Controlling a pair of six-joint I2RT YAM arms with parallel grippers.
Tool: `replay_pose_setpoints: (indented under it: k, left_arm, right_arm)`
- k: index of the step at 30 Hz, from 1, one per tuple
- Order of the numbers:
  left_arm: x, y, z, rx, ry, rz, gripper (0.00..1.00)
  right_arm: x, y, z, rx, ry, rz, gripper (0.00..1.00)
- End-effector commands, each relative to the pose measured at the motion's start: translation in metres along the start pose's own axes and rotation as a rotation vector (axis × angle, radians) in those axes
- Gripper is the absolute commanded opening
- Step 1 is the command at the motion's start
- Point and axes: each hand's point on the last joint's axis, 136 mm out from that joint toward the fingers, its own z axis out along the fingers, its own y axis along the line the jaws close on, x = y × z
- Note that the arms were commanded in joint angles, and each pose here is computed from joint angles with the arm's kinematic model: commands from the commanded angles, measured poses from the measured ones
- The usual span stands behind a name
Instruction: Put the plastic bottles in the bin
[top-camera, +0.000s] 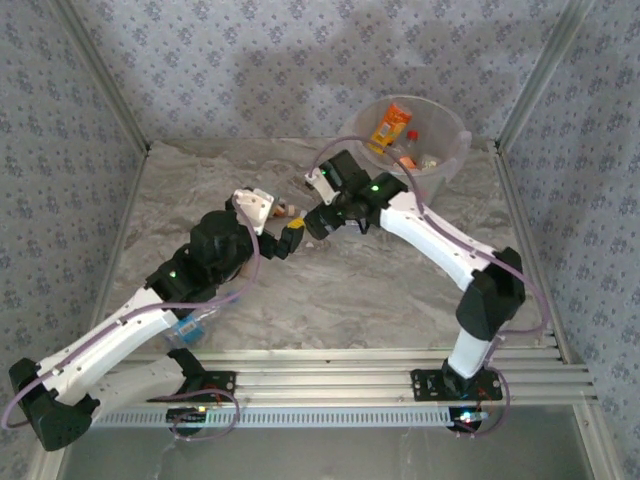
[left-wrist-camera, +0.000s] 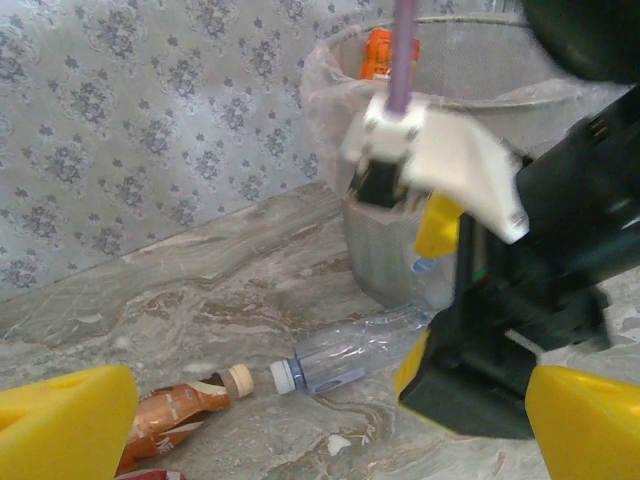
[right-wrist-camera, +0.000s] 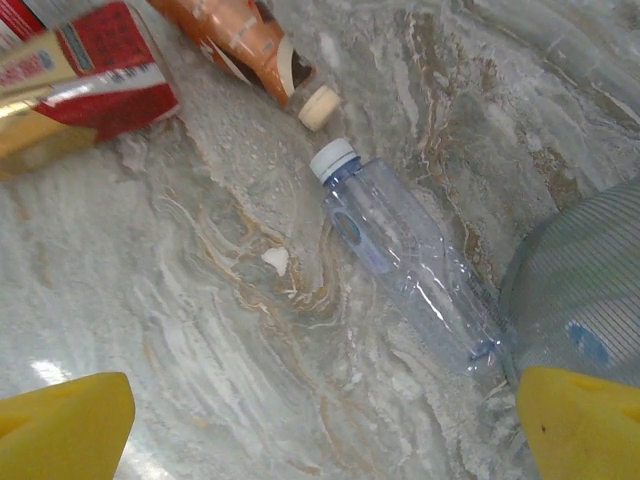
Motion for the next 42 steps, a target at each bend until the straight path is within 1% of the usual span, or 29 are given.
replay_pose_setpoints:
  k: [1, 5, 8, 13, 18, 24, 30, 35, 42]
  left_arm:
    - [-0.006, 0.012, -0.006, -0.054, -0.013, 0.019, 1.00]
    - [-0.003, 0.012, -0.004, -0.058, 0.008, 0.030, 1.00]
    - [0.000, 0.006, -0.002, -0.030, 0.024, 0.036, 1.00]
    - [0.007, -0.004, 0.003, 0.015, 0.049, 0.040, 1.00]
    - [0.012, -0.008, 0.011, 0.018, 0.089, 0.038, 1.00]
    - [0.021, -0.013, 0.024, 0.013, 0.137, -0.013, 1.00]
    - [0.024, -0.021, 0.028, 0.036, 0.149, -0.016, 1.00]
    - [0.024, -0.020, 0.028, 0.035, 0.146, -0.014, 1.00]
    - [0.030, -0.026, 0.036, 0.049, 0.179, -0.023, 1.00]
  right_arm:
    - [0.003, -0.005, 0.015, 0.036, 0.066, -0.055, 1.00]
    - [0.006, -0.004, 0.040, 0.037, 0.114, -0.085, 1.00]
    - [0.008, -0.009, 0.057, 0.046, 0.144, -0.093, 1.00]
    - [0.011, -0.024, 0.080, 0.046, 0.179, -0.053, 1.00]
    - [0.015, -0.036, 0.097, 0.053, 0.210, -0.044, 1.00]
    - [0.025, -0.040, 0.117, 0.048, 0.244, -0.027, 1.00]
    - [0.029, -0.047, 0.135, 0.058, 0.259, -0.017, 1.00]
    - [0.036, -0.045, 0.151, 0.027, 0.284, -0.008, 0.99]
    - [0.044, -0.044, 0.166, 0.019, 0.309, 0.005, 0.99]
